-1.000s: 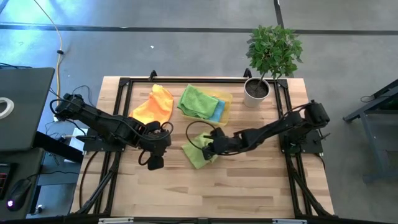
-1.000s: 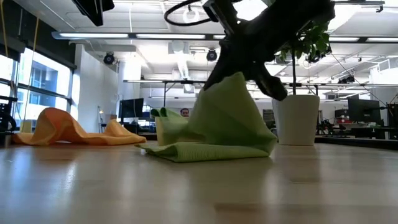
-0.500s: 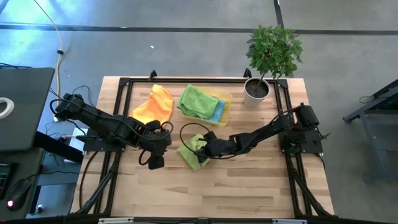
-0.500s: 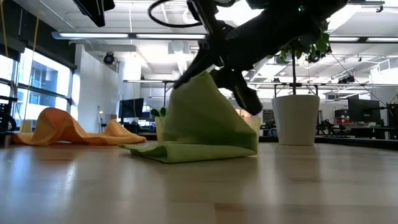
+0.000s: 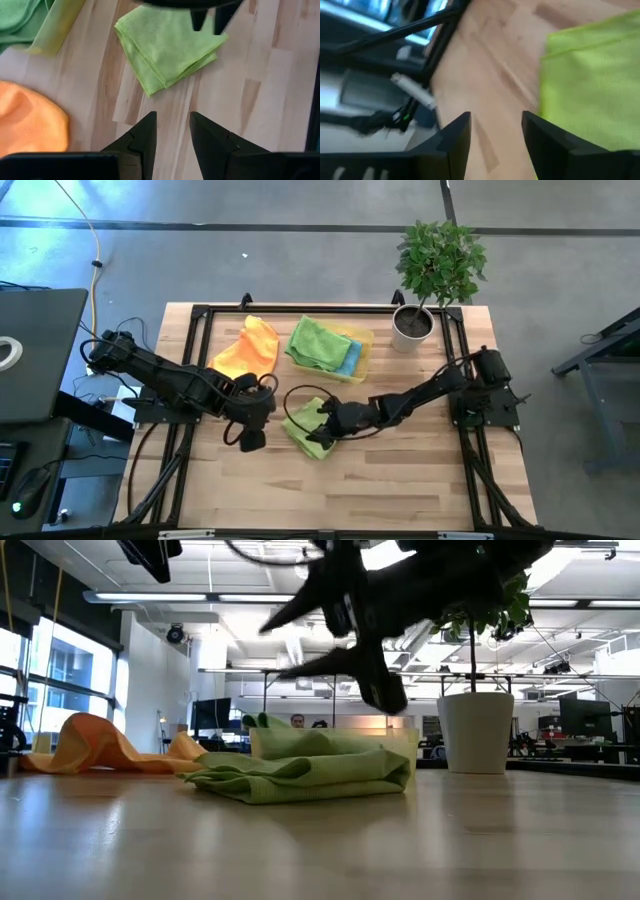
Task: Fold microfiber towels
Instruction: Put the folded light green microfiber towel into the yellow bin
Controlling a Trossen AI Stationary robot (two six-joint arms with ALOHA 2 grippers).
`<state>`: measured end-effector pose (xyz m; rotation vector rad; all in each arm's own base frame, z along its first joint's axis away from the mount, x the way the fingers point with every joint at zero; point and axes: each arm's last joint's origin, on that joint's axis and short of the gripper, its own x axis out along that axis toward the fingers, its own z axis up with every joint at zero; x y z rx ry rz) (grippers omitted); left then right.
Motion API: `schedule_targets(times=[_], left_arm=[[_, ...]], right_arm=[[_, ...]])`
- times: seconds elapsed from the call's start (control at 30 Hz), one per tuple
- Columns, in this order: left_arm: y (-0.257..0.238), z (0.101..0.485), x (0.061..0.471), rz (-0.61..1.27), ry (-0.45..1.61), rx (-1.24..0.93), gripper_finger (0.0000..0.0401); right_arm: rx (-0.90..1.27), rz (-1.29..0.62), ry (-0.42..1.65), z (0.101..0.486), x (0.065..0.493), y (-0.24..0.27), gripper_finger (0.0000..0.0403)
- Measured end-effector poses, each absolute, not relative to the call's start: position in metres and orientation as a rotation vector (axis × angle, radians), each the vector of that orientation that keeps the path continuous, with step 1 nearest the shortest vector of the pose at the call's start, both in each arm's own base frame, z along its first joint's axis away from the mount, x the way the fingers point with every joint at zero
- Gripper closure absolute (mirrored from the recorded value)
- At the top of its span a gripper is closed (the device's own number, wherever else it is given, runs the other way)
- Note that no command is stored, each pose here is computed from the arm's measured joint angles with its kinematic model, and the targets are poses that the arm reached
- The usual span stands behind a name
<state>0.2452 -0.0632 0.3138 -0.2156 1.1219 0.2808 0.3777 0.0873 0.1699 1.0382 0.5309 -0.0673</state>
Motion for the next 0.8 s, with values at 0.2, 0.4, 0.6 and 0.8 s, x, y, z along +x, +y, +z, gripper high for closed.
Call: schedule_targets(times=[0.2, 0.4, 0.6, 0.8], left_arm=[[-0.065, 0.315, 0.247, 0.336, 1.088, -0.325, 0.0295], [-0.065, 0.315, 0.247, 0.400, 1.070, -0.429, 0.0295], [-0.063, 0.315, 0.247, 0.517, 1.009, -0.503, 0.0293], [-0.063, 0.310, 0.253, 0.577, 0.985, -0.491, 0.0273]], right_arm=[[0.943, 0.079, 0.577, 0.207, 0.366, 0.064, 0.0231], [0.766, 0.062, 0.656, 0.250, 0.326, 0.044, 0.0235], [0.650, -0.143, 0.729, 0.286, 0.266, 0.029, 0.0236], [0.592, -0.331, 0.774, 0.303, 0.208, 0.018, 0.0236]])
